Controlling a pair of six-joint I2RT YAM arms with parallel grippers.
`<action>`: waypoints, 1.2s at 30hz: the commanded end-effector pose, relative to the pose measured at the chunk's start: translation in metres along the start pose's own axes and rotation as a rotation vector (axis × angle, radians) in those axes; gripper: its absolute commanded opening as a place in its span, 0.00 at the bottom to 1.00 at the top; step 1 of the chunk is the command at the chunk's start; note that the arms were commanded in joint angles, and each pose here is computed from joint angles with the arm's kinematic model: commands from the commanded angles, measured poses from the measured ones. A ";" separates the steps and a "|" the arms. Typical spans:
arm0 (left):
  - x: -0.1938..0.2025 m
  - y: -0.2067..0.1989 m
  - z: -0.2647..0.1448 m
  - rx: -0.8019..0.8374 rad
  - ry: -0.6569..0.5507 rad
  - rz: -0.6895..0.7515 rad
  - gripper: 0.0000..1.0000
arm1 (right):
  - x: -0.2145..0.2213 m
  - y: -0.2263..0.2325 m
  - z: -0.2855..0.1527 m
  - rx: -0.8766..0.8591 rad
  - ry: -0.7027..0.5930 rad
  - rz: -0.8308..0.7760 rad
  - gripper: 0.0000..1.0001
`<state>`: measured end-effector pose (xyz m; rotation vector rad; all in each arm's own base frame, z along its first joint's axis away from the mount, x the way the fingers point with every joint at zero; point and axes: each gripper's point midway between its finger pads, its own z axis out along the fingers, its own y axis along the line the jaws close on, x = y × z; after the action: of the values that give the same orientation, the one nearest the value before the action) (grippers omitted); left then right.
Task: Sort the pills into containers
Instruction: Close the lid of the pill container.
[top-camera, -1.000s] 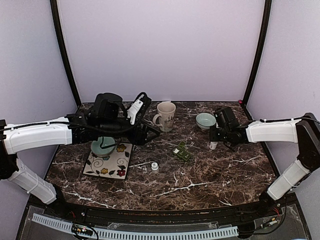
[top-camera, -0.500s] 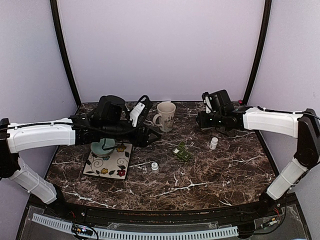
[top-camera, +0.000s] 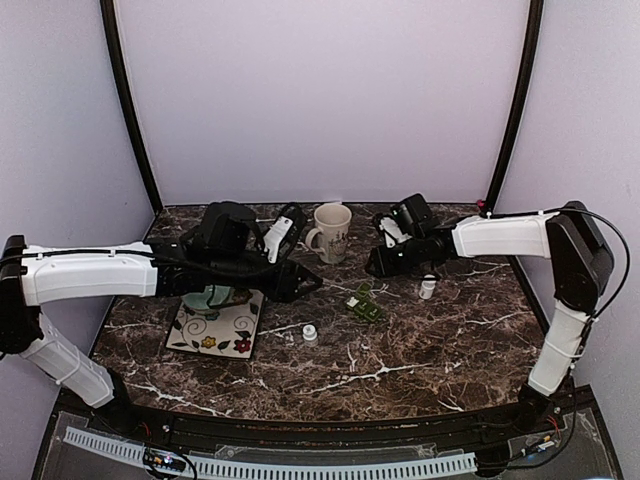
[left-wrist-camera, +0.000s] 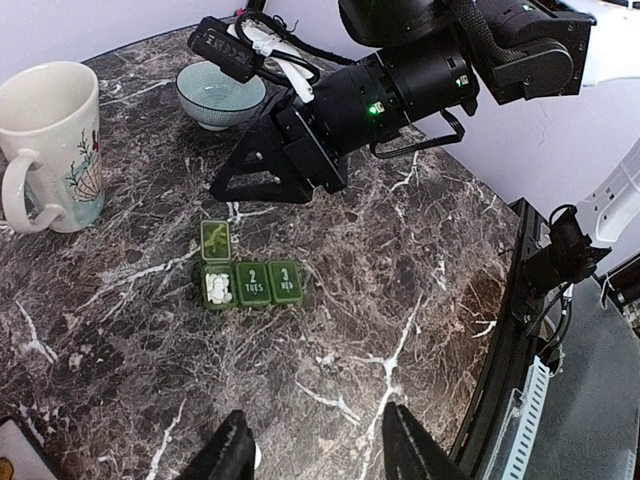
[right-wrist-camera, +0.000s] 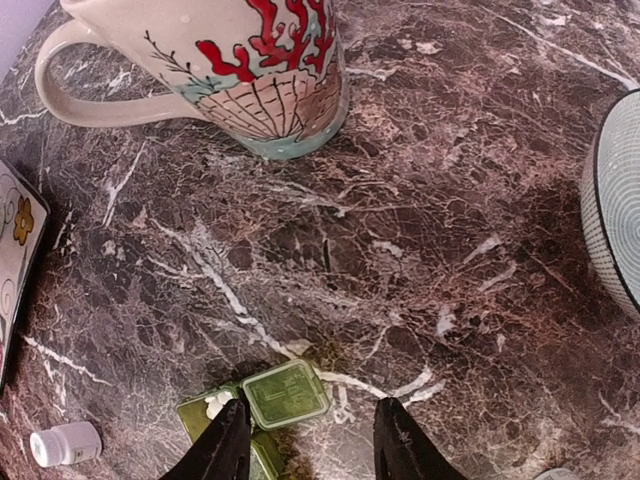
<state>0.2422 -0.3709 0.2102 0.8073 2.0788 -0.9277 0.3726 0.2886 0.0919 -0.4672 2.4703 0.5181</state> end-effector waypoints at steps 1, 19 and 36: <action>0.008 -0.004 0.008 0.016 0.012 -0.014 0.44 | -0.009 0.017 0.007 -0.071 0.000 -0.014 0.41; 0.022 -0.005 0.014 0.018 0.044 -0.049 0.43 | 0.025 0.003 0.025 -0.109 0.046 0.037 0.43; 0.022 -0.008 0.013 0.025 0.049 -0.049 0.43 | 0.030 0.003 0.035 -0.252 0.043 0.154 0.42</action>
<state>0.2329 -0.3792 0.1873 0.7937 2.1485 -0.9530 0.3606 0.2959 0.0512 -0.4137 2.5191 0.8261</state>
